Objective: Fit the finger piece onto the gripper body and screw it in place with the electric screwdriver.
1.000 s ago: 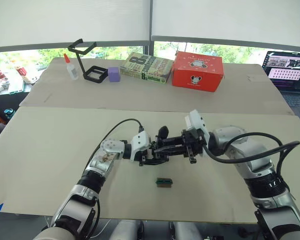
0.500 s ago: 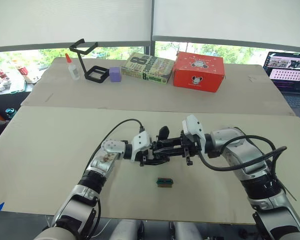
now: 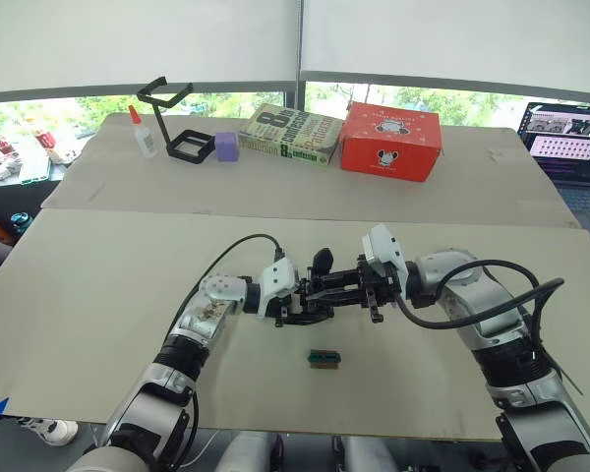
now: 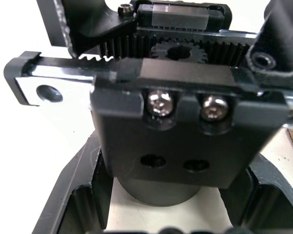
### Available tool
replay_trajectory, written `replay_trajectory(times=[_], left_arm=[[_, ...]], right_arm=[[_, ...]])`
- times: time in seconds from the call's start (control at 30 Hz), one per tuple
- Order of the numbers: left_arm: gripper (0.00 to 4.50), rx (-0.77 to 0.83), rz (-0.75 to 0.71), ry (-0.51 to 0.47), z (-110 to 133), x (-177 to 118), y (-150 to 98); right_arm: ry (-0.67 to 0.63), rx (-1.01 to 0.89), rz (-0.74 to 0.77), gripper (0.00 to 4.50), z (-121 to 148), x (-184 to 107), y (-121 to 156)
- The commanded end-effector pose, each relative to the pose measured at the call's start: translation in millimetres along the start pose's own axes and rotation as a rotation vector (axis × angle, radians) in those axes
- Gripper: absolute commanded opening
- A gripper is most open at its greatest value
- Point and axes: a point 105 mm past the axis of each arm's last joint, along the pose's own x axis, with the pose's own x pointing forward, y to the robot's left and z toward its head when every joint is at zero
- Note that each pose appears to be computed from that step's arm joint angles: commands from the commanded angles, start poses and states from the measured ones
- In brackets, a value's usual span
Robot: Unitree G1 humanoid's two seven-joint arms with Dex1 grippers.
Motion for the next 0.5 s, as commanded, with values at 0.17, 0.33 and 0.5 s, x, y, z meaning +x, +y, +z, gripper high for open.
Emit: replay_trajectory(times=[0.17,0.33,0.5], left_arm=[[2.35,0.034,-0.024,-0.011,8,2,-2],[2.35,0.029,-0.011,-0.018,10,1,0],[2.35,0.027,-0.005,-0.018,9,0,1]], right_arm=[[0.081,0.063,-0.024,0.34,-26,1,-1],[0.122,0.046,-0.087,0.34,-37,-4,-3],[0.154,0.068,-0.064,0.34,-46,-5,5]])
